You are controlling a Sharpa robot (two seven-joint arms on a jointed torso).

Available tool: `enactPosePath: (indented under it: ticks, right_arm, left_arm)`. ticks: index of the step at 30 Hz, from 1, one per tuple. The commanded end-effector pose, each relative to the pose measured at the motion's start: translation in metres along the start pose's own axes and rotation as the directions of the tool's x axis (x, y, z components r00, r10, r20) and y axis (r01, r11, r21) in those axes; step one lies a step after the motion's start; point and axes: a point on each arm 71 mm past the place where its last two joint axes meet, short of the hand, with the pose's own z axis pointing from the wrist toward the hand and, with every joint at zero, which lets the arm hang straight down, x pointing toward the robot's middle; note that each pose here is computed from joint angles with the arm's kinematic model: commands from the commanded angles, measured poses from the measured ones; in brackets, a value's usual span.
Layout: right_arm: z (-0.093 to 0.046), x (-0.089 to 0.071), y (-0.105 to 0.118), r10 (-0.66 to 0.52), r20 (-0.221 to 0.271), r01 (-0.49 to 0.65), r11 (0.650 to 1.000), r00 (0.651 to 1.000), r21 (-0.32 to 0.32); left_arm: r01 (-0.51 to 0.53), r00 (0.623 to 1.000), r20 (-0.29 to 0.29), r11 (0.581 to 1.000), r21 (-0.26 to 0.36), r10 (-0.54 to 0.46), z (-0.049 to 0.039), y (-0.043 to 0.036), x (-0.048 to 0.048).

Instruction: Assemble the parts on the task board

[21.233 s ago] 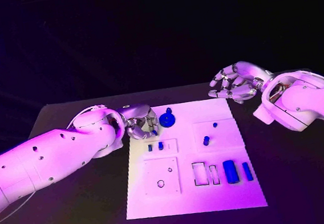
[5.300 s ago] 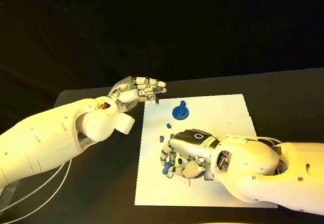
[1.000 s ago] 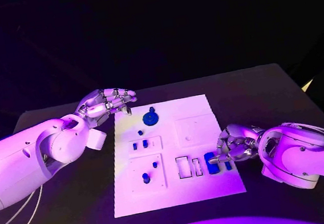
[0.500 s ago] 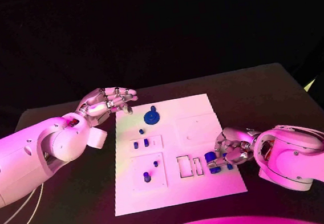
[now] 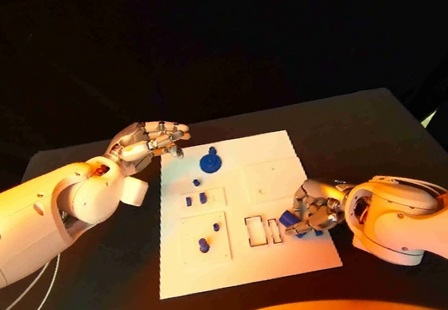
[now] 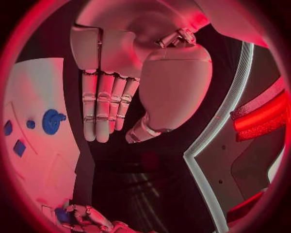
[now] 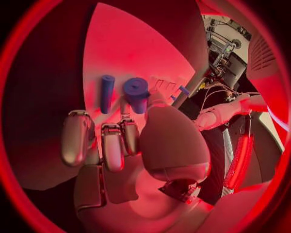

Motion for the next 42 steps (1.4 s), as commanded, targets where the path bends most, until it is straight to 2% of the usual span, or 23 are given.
enactPosePath:
  ticks: [1,11,19,23,33,42]
  right_arm:
    - [0.001,0.006,-0.006,-0.041,-0.021,0.042,0.999,0.999,0.023]
    - [-0.006,-0.001,-0.006,0.082,0.070,-0.084,0.996,0.994,0.025]
    - [-0.014,-0.004,0.003,0.177,0.076,-0.178,0.984,0.981,0.006]
    - [-0.016,-0.004,0.008,0.196,0.063,-0.196,0.981,0.979,-0.003]
    - [-0.009,0.005,0.026,0.189,-0.026,-0.189,0.982,0.982,-0.018]
    - [0.001,0.013,0.044,0.167,-0.063,-0.170,0.984,0.984,-0.045]
  left_arm:
    - [0.010,1.000,-0.009,1.000,0.015,-0.010,0.0002,-0.0014,0.0014]
    - [0.013,1.000,-0.019,1.000,0.007,-0.013,0.0002,-0.0007,0.0018]
    - [0.008,1.000,-0.004,1.000,0.015,-0.008,0.0009,-0.0006,0.0012]
    - [0.006,1.000,0.003,1.000,0.016,-0.006,0.0003,0.0002,0.0008]
    - [0.005,1.000,0.004,1.000,0.016,-0.005,-0.0007,0.0008,0.0011]
    - [0.002,1.000,0.012,1.000,0.020,-0.003,-0.0026,0.0003,-0.0009]
